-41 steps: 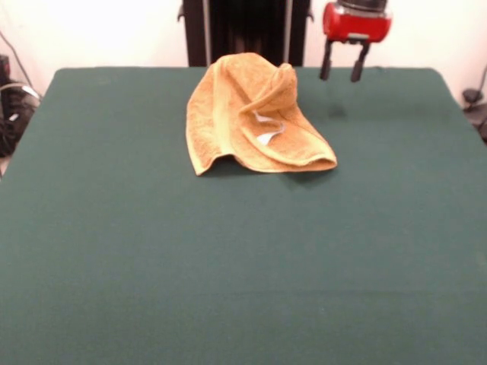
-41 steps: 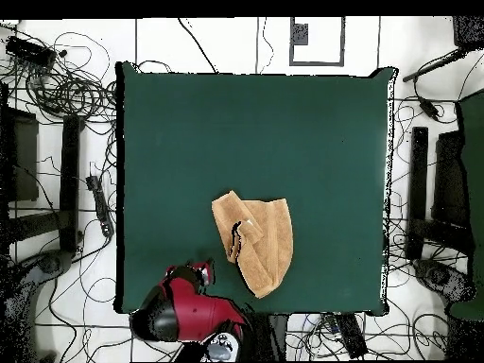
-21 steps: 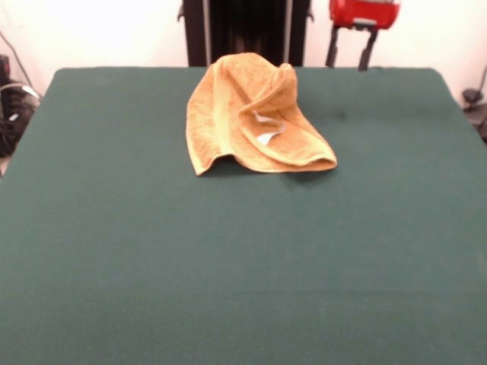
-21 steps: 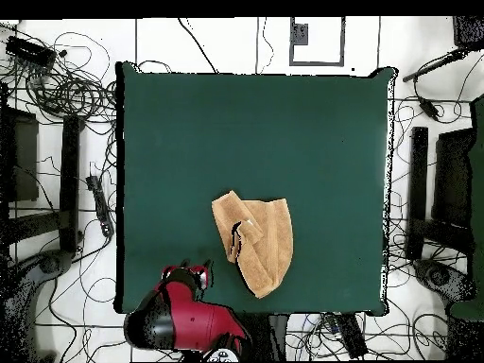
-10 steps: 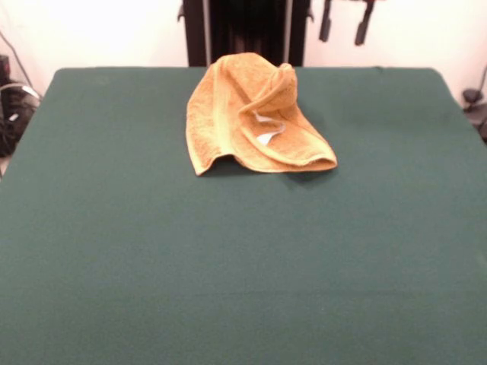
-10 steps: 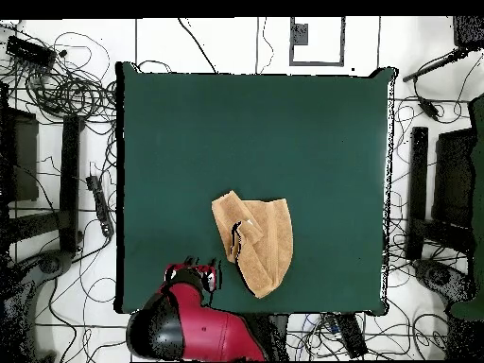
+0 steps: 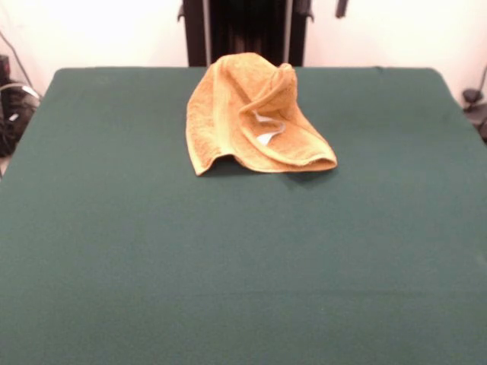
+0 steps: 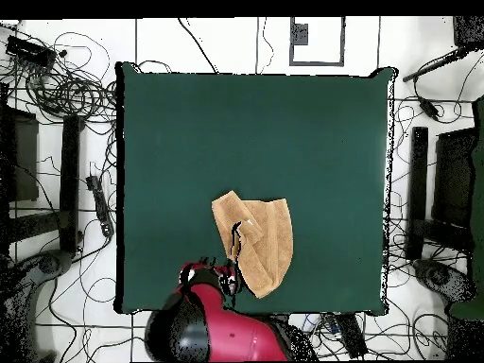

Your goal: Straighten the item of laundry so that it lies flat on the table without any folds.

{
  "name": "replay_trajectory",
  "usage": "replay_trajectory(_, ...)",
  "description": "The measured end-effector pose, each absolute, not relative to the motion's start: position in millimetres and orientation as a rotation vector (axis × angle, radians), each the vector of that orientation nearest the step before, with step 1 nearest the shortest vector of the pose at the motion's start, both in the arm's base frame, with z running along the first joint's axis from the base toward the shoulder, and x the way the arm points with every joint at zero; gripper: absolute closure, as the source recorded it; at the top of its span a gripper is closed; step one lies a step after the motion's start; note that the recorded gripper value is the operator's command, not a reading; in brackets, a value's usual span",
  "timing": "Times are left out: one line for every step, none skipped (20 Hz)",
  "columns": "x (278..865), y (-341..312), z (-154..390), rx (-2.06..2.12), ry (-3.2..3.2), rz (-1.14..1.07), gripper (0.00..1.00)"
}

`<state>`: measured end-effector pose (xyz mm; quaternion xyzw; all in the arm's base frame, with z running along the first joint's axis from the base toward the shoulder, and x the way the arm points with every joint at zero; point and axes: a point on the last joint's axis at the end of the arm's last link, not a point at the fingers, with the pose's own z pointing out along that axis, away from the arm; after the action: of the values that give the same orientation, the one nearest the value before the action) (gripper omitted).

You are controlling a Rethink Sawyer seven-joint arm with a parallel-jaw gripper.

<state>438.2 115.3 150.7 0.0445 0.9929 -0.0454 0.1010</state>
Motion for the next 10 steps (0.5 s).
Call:
replay_trajectory(441,106,153,0.148,2.927,-0.137,0.00)
replay_trajectory(442,101,153,0.157,2.925,-0.138,0.00)
replay_trajectory(444,90,153,0.179,2.924,-0.141,0.00)
replay_trajectory(445,82,152,0.190,2.926,-0.143,0.00)
replay_trajectory(446,75,150,0.198,2.929,-0.145,0.00)
replay_trajectory(446,67,149,0.207,2.932,-0.147,0.00)
replay_trajectory(446,63,147,0.209,2.935,-0.146,0.00)
replay_trajectory(446,59,144,0.204,2.942,-0.143,0.00)
replay_trajectory(445,58,143,0.202,2.944,-0.143,0.00)
replay_trajectory(445,55,140,0.194,2.950,-0.141,0.00)
